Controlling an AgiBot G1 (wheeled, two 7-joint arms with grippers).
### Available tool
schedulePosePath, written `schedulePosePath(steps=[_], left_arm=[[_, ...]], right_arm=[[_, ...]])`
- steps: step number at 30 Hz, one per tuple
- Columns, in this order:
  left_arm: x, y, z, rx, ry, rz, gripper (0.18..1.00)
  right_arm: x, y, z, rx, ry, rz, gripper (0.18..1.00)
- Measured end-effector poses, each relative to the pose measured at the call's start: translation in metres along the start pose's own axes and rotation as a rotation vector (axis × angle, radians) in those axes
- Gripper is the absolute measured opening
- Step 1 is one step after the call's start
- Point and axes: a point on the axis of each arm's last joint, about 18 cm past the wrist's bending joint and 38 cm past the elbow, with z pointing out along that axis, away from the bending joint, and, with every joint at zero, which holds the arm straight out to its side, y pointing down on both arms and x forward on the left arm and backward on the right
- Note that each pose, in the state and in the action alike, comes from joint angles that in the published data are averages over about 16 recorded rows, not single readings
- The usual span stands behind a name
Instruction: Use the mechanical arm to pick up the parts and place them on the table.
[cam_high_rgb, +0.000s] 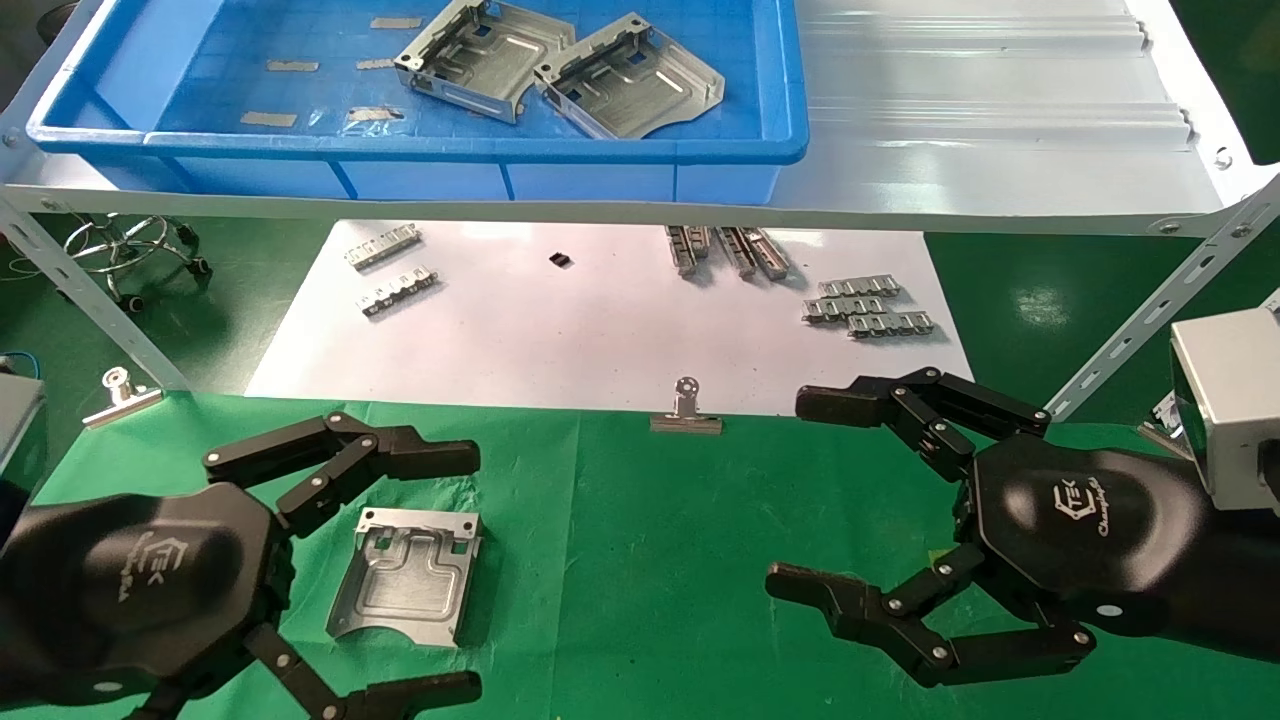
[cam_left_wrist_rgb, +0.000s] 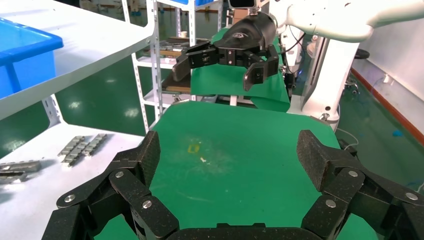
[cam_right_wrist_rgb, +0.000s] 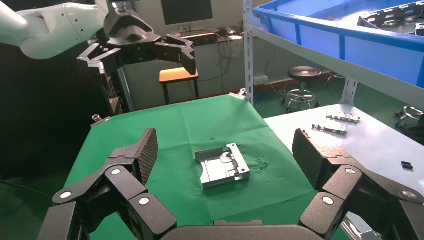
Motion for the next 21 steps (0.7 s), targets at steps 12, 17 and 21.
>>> schedulePosePath(steps=[12, 17, 21], left_arm=[[-0.0043, 0.0024, -0.0012, -0.003, -0.011, 0.002, 1.001], [-0.005, 0.0029, -0.0013, -0.004, -0.012, 0.002, 1.001], [-0.0054, 0.0031, -0.0014, -0.004, -0.013, 0.002, 1.001]], right_arm=[[0.0, 0.0, 0.0, 0.0, 0.0, 0.0, 1.001], [0.0, 0.0, 0.0, 0.0, 0.0, 0.0, 1.001], [0.0, 0.0, 0.0, 0.0, 0.0, 0.0, 1.001]])
